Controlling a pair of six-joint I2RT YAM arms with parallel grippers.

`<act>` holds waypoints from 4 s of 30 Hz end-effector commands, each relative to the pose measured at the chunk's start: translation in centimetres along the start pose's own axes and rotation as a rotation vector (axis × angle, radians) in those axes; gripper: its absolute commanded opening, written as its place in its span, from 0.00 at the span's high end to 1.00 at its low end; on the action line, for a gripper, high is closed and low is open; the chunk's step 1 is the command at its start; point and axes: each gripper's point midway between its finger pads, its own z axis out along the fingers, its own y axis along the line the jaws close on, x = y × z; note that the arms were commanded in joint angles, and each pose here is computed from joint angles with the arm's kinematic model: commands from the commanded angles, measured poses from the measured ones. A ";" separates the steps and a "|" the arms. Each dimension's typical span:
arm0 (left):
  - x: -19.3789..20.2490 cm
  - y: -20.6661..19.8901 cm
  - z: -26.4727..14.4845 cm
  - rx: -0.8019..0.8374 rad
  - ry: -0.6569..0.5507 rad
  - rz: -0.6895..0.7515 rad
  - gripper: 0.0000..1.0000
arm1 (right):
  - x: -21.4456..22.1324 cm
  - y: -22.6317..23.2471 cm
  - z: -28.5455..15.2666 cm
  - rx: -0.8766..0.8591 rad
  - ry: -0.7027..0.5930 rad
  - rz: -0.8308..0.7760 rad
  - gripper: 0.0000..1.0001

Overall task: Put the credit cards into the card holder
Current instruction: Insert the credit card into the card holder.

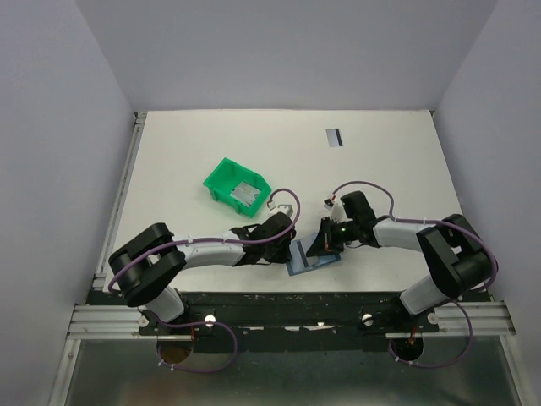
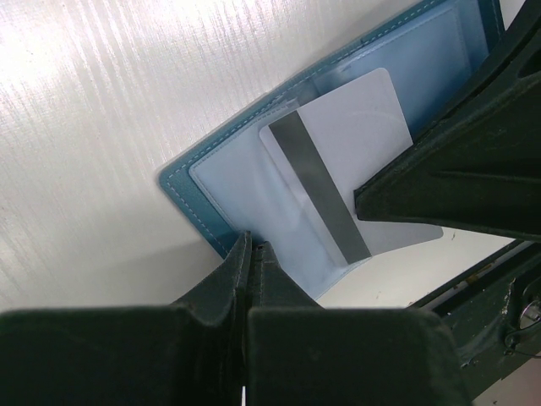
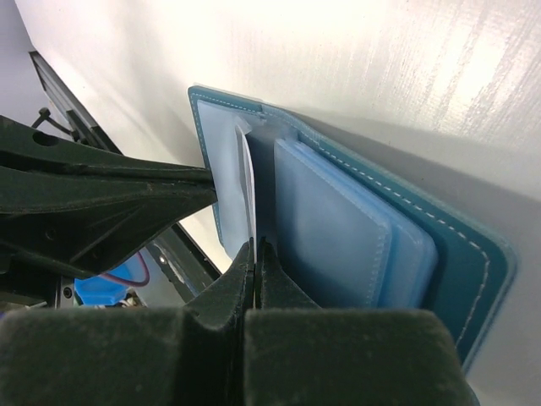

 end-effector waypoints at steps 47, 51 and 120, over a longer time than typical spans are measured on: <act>3.4 3.2 0.8 -0.096 0.115 0.022 1.00 | 0.0 -1.7 -2.8 0.375 -0.041 -0.118 0.56; 3.4 3.1 0.8 -0.094 0.113 0.017 1.00 | 0.0 -1.6 -2.1 0.344 -0.035 -0.112 0.61; 1.2 1.9 -1.4 -0.059 0.033 0.017 1.00 | 0.5 0.8 0.9 0.244 0.027 -0.131 0.76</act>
